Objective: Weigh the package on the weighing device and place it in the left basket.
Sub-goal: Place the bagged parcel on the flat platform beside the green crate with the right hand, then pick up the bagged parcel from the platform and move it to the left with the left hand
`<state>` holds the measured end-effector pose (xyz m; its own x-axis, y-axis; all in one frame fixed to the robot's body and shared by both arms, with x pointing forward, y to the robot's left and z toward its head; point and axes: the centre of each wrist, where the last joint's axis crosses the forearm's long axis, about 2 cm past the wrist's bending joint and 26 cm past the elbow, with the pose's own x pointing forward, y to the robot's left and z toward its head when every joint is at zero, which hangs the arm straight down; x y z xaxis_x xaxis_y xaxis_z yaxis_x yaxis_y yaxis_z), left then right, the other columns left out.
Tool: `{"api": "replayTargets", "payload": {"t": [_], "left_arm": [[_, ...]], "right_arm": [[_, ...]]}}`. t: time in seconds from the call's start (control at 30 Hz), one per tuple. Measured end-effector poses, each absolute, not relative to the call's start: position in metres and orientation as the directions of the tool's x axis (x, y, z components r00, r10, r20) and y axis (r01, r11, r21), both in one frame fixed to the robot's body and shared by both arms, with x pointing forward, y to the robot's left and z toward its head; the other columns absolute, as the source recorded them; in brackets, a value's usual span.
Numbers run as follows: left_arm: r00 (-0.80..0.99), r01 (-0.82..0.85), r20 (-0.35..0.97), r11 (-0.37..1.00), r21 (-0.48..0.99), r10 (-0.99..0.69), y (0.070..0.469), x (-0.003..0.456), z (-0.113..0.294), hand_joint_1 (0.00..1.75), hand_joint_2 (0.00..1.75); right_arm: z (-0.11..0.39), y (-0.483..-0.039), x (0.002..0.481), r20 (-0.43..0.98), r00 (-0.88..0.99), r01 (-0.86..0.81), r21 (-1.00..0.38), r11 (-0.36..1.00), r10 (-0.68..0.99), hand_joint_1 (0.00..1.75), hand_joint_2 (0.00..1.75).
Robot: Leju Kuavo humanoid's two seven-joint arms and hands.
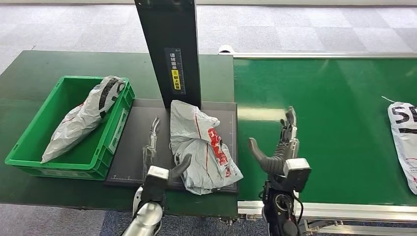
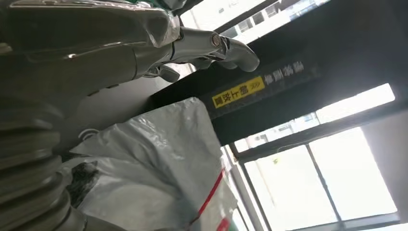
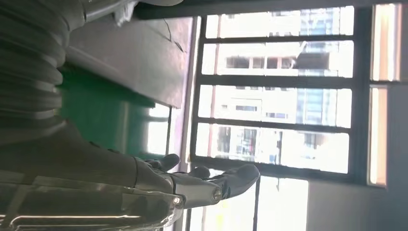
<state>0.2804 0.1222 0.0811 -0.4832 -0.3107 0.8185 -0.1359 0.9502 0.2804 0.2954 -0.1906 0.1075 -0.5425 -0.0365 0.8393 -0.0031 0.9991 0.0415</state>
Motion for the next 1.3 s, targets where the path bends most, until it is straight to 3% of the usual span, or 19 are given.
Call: {"api": "replayTargets", "payload": {"t": [0.2,0.5,0.63,0.67,1.3], "left_arm": [[-0.38,-0.048,0.721,0.791,0.61,-0.579,0.104,0.286,0.062,0.0,1.75],[-0.38,0.028,0.675,0.721,0.692,-0.633,0.092,0.294,0.06,0.03,1.75],[-0.359,0.063,0.664,0.693,0.718,-0.656,0.085,0.3,0.064,1.65,1.75],[-0.353,0.072,0.662,0.686,0.724,-0.661,0.083,0.301,0.065,1.73,1.75],[-0.418,0.037,0.616,0.665,0.746,-0.668,0.085,0.309,0.069,1.75,1.75]], "right_arm": [[0.131,-0.244,0.251,0.762,-0.647,0.18,0.104,0.978,0.038,0.0,1.75],[0.154,-0.262,0.232,0.699,-0.706,0.257,0.099,0.961,0.117,0.0,1.75],[0.156,-0.26,0.233,0.693,-0.712,0.256,0.11,0.96,0.111,0.0,1.75],[0.157,-0.26,0.233,0.692,-0.714,0.255,0.113,0.96,0.108,0.0,1.75],[0.158,-0.261,0.234,0.687,-0.722,0.233,0.12,0.965,0.089,0.0,1.75]]}}
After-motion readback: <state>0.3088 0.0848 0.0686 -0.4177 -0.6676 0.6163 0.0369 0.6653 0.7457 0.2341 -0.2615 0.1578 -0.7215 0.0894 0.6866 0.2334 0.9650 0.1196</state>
